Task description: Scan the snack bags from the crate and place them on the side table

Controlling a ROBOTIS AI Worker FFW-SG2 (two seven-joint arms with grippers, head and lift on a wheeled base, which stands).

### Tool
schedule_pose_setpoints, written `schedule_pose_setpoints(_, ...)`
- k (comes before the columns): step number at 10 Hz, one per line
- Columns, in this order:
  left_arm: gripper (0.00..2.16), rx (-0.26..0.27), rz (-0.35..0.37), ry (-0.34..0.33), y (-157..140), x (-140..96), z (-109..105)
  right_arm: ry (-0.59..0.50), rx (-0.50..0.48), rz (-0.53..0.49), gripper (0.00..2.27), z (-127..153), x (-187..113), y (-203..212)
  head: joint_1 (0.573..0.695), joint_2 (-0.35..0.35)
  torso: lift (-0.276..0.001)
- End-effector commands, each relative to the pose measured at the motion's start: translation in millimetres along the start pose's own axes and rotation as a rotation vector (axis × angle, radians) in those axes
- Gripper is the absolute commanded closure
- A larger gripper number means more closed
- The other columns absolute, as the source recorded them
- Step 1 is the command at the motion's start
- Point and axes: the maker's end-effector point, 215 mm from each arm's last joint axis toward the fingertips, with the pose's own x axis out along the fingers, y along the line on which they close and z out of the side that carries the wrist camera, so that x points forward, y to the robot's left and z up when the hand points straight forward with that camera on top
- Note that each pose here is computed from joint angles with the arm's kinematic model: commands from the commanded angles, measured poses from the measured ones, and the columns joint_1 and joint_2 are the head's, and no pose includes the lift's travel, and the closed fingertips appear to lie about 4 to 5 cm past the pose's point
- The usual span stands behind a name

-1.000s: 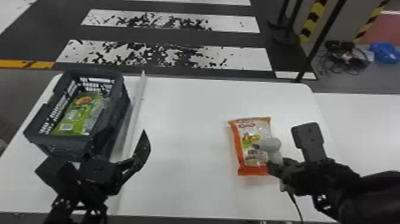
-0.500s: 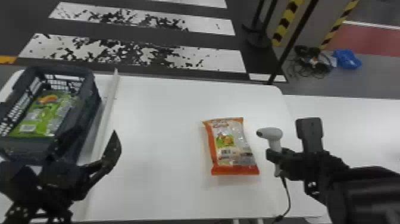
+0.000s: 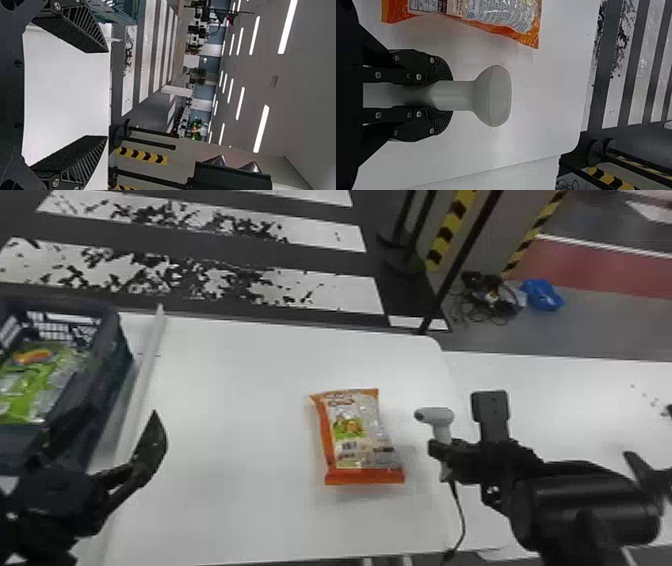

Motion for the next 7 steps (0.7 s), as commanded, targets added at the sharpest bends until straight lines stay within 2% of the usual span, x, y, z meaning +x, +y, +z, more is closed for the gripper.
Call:
schedule_pose_setpoints(1, 0.10, 0.000, 0.000, 0.000, 0.1, -0.2, 0.2, 0.018, -0.001, -0.013, 2.25, -6.8, 11.8, -10.0, 0.695, -0.255, -0.050)
schedule_pose_setpoints(5, 0.10, -0.001, -0.001, 0.001, -0.6, -1.1, -0.4, 0.043, 0.000, -0.026, 2.25, -17.2, 34.7, -24.7, 0.695, -0.284, -0.050)
schedule_pose_setpoints(7, 0.10, -0.001, -0.001, 0.003, -0.6, -1.6, -1.0, 0.054, -0.004, -0.027, 2.17, -24.4, 41.4, -25.4, 0.695, -0.291, -0.050)
